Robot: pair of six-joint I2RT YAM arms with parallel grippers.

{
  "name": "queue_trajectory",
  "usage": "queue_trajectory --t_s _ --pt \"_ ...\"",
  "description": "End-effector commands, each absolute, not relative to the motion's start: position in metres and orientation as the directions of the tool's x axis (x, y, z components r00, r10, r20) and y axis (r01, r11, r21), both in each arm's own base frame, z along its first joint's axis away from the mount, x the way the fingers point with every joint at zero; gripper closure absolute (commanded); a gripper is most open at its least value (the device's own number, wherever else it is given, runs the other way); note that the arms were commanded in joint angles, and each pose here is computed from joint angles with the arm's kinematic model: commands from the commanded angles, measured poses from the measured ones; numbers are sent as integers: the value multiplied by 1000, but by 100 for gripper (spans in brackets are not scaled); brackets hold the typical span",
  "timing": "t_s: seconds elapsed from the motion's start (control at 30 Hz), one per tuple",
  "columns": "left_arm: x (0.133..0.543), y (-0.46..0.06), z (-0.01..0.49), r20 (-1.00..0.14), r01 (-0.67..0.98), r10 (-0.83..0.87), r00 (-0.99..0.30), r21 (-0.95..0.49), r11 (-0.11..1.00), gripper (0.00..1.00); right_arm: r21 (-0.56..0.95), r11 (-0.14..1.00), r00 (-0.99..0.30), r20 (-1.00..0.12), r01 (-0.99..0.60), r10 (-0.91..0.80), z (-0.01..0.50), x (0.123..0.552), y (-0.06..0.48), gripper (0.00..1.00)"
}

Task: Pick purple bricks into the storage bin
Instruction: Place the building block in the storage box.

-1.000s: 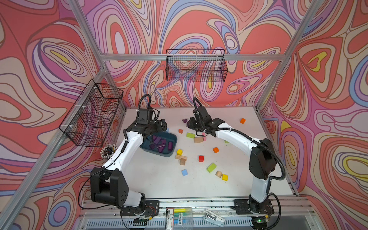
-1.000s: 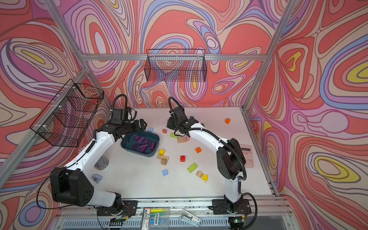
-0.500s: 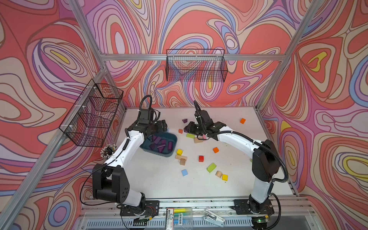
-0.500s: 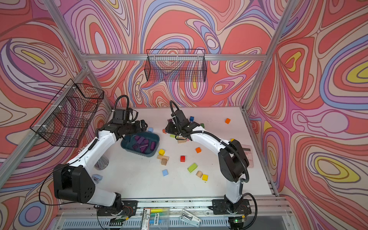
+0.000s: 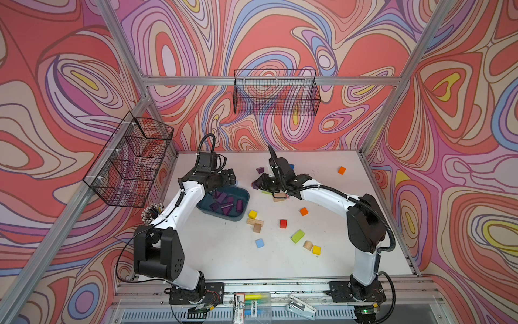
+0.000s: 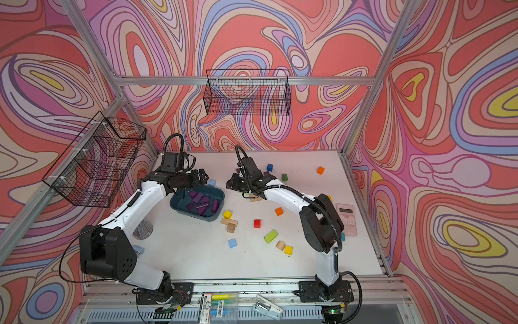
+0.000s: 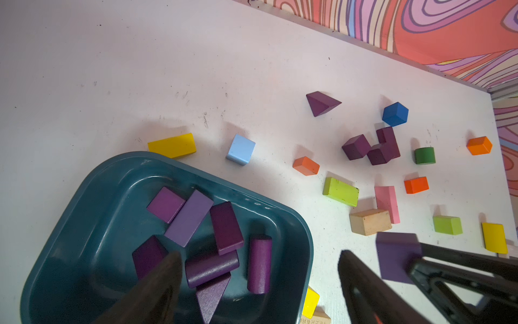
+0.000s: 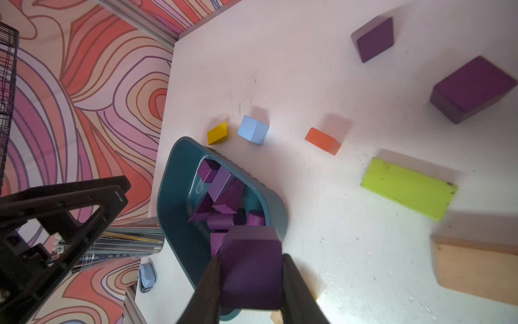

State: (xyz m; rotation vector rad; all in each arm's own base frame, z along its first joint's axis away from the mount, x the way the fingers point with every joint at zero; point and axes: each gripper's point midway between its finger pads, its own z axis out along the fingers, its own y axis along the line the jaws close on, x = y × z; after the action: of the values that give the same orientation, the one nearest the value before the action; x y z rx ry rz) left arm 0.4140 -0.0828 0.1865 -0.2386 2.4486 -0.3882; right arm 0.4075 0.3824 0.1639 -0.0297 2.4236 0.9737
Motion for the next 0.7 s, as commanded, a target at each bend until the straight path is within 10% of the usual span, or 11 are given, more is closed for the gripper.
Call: queue_trajectory --t_s 0.0,0.67 --pt "417 -67 187 -541 -140 -314 -780 -338 931 11 649 721 -853 -496 -242 161 170 405 408 77" --pt "418 -42 188 -542 -233 -347 -765 -269 934 11 598 774 -829 -528 -208 185 148 383 459 77"
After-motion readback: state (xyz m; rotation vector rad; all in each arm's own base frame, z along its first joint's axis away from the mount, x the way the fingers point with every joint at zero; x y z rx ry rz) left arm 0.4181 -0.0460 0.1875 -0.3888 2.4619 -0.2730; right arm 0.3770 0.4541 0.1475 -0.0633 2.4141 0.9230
